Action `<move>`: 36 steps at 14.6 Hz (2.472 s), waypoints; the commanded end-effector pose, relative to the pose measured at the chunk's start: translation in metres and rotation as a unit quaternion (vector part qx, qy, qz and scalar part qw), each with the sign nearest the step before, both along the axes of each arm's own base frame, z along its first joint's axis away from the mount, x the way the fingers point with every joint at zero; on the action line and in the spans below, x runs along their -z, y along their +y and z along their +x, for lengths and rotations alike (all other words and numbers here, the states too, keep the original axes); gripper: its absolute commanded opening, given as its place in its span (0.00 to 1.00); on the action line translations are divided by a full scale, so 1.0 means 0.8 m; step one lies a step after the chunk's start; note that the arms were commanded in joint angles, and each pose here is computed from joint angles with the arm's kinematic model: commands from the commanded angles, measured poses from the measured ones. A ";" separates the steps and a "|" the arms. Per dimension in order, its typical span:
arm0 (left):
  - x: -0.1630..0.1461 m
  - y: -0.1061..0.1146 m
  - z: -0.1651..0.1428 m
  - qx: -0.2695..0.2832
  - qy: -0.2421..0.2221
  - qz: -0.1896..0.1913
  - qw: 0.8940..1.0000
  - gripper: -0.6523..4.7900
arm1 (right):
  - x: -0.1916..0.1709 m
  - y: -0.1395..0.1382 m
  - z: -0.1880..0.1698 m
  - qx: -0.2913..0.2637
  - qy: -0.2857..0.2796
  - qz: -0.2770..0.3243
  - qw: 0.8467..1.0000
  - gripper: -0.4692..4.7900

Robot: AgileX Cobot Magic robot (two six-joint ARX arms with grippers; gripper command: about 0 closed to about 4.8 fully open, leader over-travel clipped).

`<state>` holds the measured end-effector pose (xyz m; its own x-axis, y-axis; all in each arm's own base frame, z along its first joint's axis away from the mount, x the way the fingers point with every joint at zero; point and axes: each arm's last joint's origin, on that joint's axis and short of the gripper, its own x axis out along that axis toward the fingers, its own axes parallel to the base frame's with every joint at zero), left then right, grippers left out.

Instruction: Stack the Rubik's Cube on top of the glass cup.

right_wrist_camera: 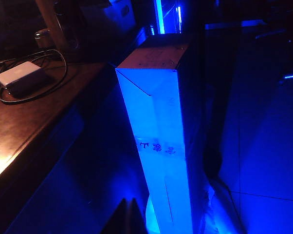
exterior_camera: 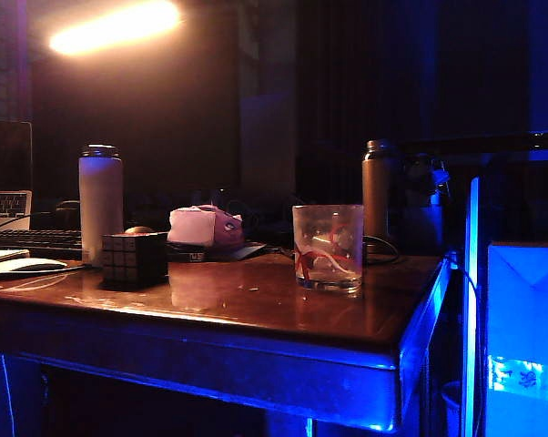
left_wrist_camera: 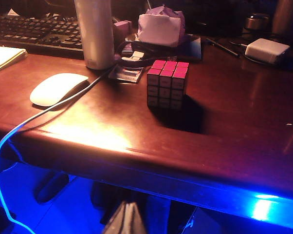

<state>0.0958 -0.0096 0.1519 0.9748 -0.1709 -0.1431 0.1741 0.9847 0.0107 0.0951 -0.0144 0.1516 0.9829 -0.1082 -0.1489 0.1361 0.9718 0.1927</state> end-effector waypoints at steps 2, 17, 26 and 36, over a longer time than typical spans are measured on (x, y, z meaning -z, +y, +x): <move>0.003 0.000 0.000 0.003 0.011 -0.002 1.000 0.12 | 0.002 0.000 0.000 -0.004 0.004 0.003 1.000 0.09; -0.232 0.006 0.035 -0.119 -0.087 -0.036 0.989 0.11 | -0.222 -0.003 0.063 -0.098 -0.101 -0.017 0.990 0.09; -0.200 -0.025 0.260 0.094 0.192 0.023 0.977 0.11 | -0.293 0.075 0.220 -0.387 0.068 -0.069 0.917 0.09; -0.160 -0.064 0.335 0.115 0.262 0.000 0.958 1.00 | -0.241 0.135 0.247 -0.437 0.159 -0.071 0.882 0.09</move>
